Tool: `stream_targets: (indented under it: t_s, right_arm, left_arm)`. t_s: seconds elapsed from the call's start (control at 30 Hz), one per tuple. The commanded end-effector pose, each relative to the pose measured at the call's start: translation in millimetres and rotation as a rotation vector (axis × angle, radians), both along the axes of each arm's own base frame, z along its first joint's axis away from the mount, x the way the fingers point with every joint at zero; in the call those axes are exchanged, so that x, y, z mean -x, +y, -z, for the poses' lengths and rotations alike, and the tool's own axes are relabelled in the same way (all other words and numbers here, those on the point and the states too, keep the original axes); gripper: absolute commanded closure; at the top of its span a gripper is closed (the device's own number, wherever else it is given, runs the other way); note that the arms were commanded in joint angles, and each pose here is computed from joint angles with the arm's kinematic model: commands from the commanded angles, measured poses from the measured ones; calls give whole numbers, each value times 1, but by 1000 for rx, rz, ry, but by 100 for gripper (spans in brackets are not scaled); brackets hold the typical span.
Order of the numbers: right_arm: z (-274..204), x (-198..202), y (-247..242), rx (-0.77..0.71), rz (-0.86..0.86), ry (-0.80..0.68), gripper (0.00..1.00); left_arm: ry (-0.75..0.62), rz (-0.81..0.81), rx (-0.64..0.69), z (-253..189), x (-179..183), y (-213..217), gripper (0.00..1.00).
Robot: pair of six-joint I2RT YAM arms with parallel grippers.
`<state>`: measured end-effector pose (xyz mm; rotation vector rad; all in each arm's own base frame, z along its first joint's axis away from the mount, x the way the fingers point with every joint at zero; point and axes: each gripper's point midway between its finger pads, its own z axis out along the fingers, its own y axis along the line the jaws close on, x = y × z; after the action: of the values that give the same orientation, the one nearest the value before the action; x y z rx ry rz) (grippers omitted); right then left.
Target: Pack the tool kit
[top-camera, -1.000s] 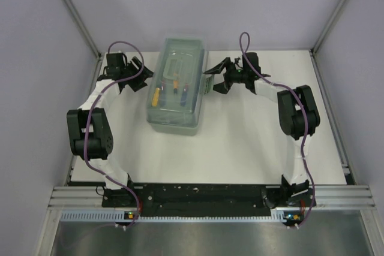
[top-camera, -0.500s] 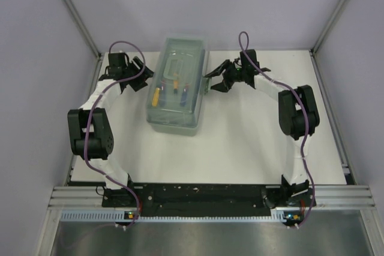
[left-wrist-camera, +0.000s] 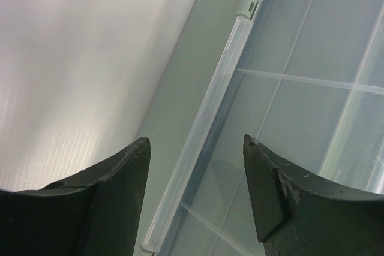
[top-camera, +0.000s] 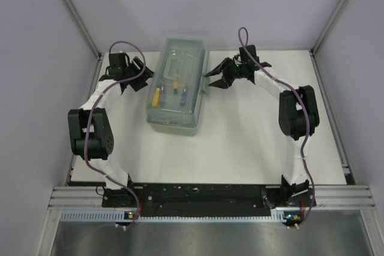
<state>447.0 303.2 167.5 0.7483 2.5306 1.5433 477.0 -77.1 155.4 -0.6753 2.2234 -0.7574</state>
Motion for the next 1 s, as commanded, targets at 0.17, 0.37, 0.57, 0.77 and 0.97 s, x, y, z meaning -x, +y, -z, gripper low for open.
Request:
stream_targets:
  t_s: [0.17, 0.37, 0.57, 0.77, 0.97]
  right_arm:
    - [-48, 29, 54, -91, -157, -128, 78]
    - [-25, 32, 56, -39, -180, -128, 82]
    - [-2, 33, 55, 27, -204, -153, 79]
    - [16, 32, 50, 107, -221, -200, 74]
    - [18, 27, 45, 158, -217, -250, 71]
  left_arm:
    - [12, 245, 126, -12, 31, -72, 32]
    - [13, 249, 121, -10, 30, -72, 32]
    - [15, 253, 123, -9, 30, -72, 32]
    - [20, 258, 125, -7, 31, -73, 32]
    - [15, 263, 123, -9, 30, -73, 32]
